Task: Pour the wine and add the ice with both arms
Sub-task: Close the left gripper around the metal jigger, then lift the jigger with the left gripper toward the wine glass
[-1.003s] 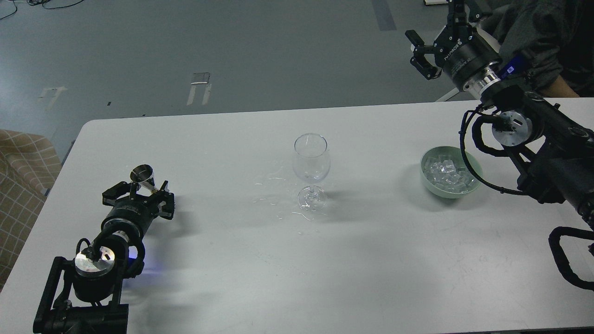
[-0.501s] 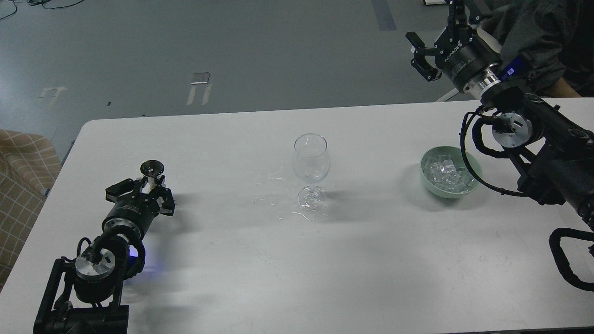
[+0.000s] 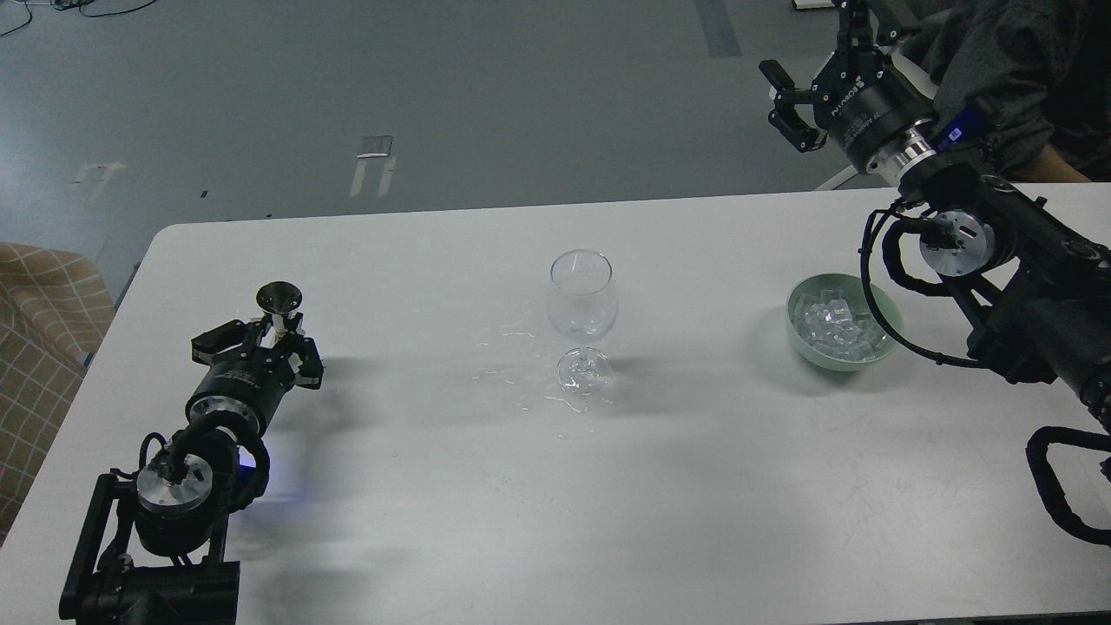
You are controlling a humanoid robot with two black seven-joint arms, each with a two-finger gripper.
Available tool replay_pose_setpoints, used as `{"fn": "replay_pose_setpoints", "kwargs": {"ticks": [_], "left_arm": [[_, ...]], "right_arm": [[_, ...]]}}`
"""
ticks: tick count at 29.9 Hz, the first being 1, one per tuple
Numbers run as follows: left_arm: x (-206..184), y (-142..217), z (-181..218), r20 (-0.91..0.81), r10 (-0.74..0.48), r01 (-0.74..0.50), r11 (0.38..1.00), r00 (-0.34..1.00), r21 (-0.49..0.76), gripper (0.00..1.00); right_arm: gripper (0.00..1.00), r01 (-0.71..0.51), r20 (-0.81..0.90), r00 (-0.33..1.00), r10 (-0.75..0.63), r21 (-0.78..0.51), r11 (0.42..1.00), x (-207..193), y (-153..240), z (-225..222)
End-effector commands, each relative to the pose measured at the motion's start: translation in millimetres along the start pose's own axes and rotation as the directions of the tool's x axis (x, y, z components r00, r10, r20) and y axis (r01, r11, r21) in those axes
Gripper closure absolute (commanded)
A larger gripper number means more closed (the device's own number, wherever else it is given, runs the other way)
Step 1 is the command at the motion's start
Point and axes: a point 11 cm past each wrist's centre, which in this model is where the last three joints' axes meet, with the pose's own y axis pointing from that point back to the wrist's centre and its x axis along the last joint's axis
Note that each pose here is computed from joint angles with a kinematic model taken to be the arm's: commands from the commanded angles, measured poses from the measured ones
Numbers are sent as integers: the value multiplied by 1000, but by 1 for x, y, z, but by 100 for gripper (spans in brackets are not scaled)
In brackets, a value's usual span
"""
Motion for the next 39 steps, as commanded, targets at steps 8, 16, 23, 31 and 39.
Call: {"fn": "replay_pose_setpoints", "kwargs": {"ticks": [8, 16, 23, 31, 39], "left_arm": [[-50, 1, -7, 14, -45, 44, 999, 999, 27, 100], [-82, 10, -22, 37, -101, 97, 991, 994, 96, 100], [-106, 19, -41, 55, -131, 121, 981, 990, 153, 100], [-120, 24, -63, 74, -150, 132, 968, 986, 213, 100], [-131, 30, -80, 95, -169, 140, 957, 981, 255, 100]], "right_arm": [[0, -2, 0, 1000, 2, -2, 1000, 1, 1, 1], [0, -1, 6, 1000, 1, -9, 1000, 1, 5, 6], [0, -4, 9, 1000, 4, -15, 1000, 2, 7, 9], [0, -9, 11, 1000, 9, -23, 1000, 4, 12, 13], [0, -11, 7, 1000, 11, -26, 1000, 6, 17, 13]]}}
